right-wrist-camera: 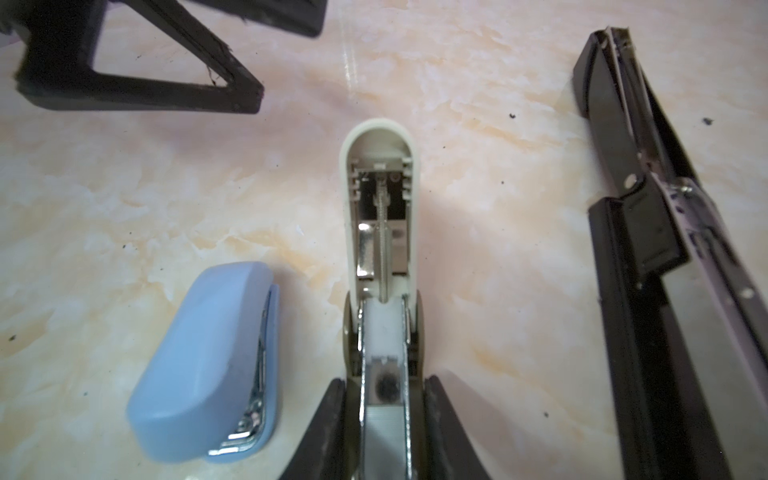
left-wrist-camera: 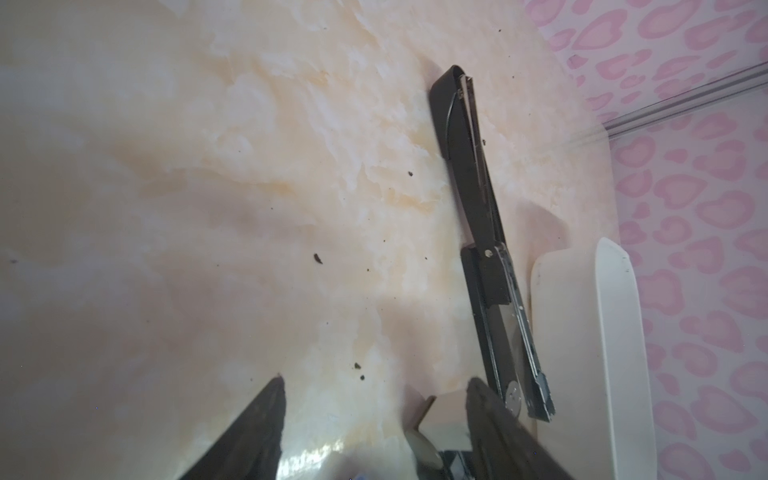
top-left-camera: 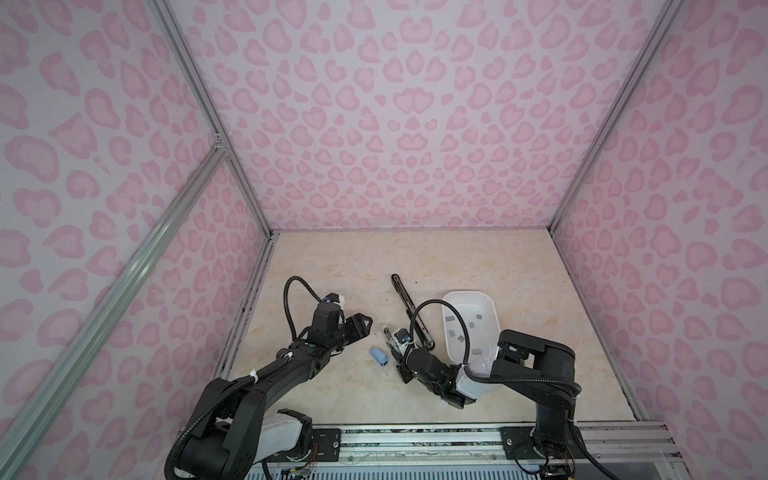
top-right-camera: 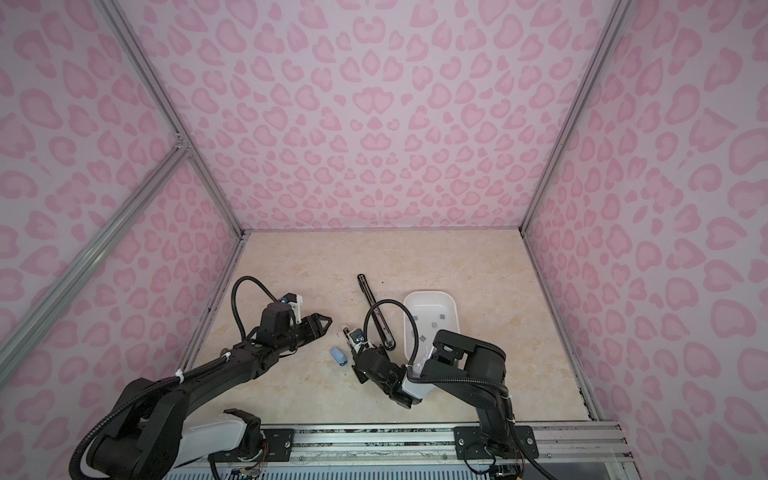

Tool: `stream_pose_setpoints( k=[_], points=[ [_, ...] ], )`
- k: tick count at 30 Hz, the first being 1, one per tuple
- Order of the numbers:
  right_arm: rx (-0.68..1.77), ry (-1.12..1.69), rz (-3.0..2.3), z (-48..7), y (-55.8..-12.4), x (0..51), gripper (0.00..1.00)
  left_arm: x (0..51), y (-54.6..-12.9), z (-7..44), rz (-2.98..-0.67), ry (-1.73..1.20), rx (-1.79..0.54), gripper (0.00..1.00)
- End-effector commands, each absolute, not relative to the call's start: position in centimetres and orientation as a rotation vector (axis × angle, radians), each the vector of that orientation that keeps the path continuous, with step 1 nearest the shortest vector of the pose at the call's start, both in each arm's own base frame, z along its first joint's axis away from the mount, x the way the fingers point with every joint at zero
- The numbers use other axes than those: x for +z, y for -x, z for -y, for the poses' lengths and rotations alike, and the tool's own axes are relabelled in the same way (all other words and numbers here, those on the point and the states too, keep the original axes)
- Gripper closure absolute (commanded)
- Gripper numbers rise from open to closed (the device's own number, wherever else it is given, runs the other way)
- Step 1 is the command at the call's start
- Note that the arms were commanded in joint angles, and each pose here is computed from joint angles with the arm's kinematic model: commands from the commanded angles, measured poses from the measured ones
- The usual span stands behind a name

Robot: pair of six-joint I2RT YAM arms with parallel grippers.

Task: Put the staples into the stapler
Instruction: 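Press the cream stapler's top down closed with the left gripper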

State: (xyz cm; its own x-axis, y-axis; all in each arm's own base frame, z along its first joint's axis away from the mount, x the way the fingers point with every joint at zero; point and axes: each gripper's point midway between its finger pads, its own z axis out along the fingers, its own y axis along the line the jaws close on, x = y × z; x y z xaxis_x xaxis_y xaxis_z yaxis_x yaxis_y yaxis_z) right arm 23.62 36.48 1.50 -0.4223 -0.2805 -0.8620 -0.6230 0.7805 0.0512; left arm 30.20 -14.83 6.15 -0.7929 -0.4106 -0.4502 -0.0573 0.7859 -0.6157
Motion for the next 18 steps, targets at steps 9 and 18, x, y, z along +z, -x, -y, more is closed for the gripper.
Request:
stream_pose_setpoints(
  k=[9, 18],
  points=[
    [0.473, 0.745, -2.070, -36.5, -22.4, -0.2, 0.76, 5.3, -32.2, 19.3, -2.422, 0.209, -0.843, 0.31],
    [0.485, 0.722, -2.070, -36.2, -22.5, -0.2, 0.75, 6.0, -30.1, 22.2, -2.403, 0.127, -0.889, 0.30]
  ],
)
